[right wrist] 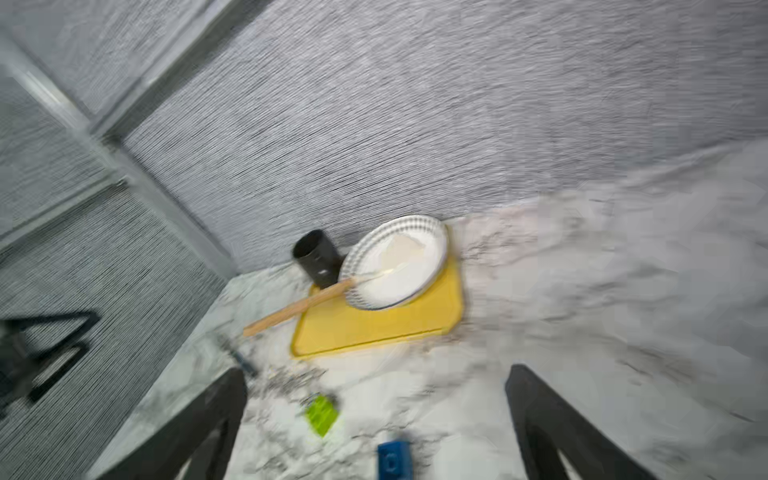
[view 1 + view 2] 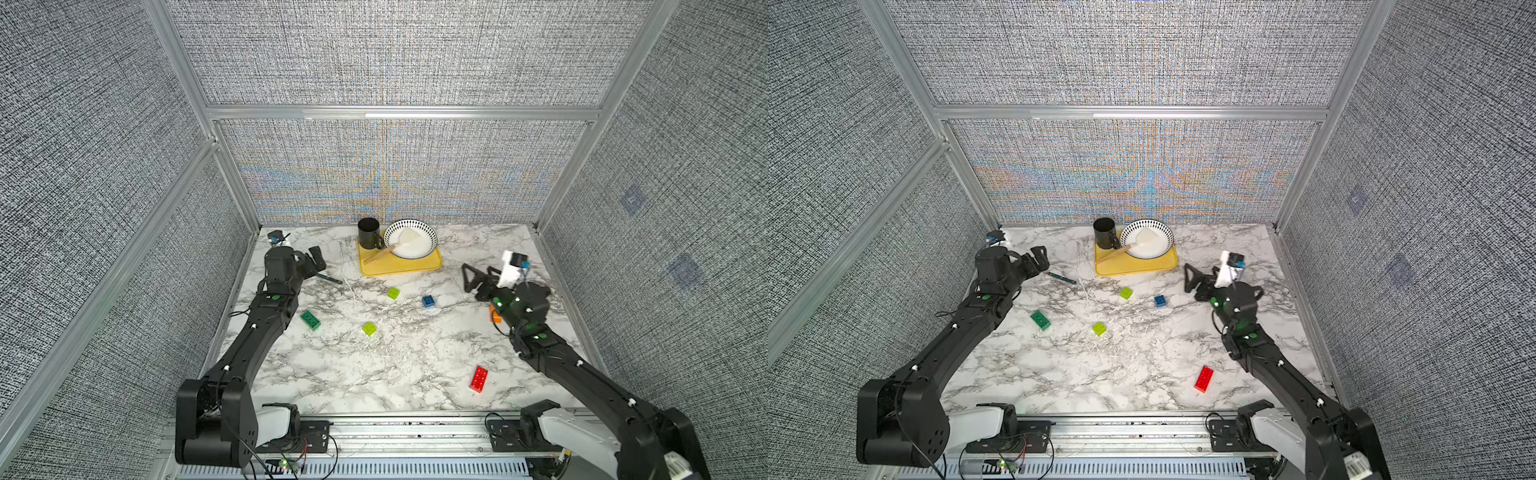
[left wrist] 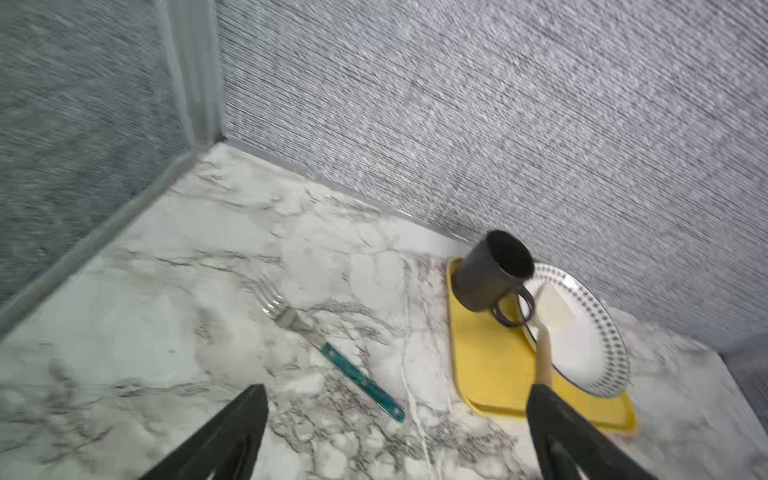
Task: Assemble an ice cream with lego
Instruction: Pick up the lego brick from the center of the board.
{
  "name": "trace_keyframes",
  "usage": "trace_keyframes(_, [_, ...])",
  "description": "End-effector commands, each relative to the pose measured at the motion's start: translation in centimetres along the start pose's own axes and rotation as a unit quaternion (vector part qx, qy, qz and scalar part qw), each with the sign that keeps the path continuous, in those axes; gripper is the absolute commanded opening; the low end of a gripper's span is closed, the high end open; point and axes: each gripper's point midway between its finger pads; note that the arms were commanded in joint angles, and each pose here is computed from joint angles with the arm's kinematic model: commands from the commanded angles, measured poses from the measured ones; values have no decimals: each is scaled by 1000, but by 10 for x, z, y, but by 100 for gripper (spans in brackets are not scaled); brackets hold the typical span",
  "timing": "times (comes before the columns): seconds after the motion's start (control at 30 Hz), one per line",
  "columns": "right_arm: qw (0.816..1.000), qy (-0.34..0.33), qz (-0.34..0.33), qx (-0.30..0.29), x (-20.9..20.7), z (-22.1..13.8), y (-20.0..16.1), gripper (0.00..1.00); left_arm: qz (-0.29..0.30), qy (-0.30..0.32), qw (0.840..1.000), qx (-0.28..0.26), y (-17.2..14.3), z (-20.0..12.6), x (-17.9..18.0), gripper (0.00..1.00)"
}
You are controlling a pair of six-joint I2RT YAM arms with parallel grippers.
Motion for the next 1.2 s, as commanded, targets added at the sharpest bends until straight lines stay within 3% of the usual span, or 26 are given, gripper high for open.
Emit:
trace_keyframes(0.0, [992,-20,-118,40,37,14,-27,99,29,-51,993,105,-36,7,-36,100])
trace_keyframes(0.13, [977,10,-181,114,74,23,-81,98,109,-80,965,224,-90,6,-78,100])
trace_keyframes(0.27, [977,16,-152,147,56,24,-100,98,186,-116,928,301,-141,-5,-118,100])
trace_keyframes(0.37, [971,-9,-111,210,27,38,-106,97,190,-113,913,342,-161,-8,-123,100])
trace_keyframes(0.5, [944,-17,-69,324,3,57,-130,85,183,-97,916,343,-160,-9,-118,100])
trace_keyframes(0.7, [882,-54,-73,463,-18,73,-192,73,176,-82,930,312,-147,-10,-116,100])
trace_keyframes(1.03, [848,-114,-101,508,-43,82,-225,71,162,-72,941,289,-132,-21,-115,100])
trace_keyframes(1.17, [837,-128,-105,521,-50,78,-235,64,151,-71,943,288,-131,-22,-116,100])
Point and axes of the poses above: each gripper's point midway between its finger pads, its own z axis out along the fingers, its own x axis along the line the jaws close on, y = z × x, and after that the axes turned 3 degrees about -z, right-handed
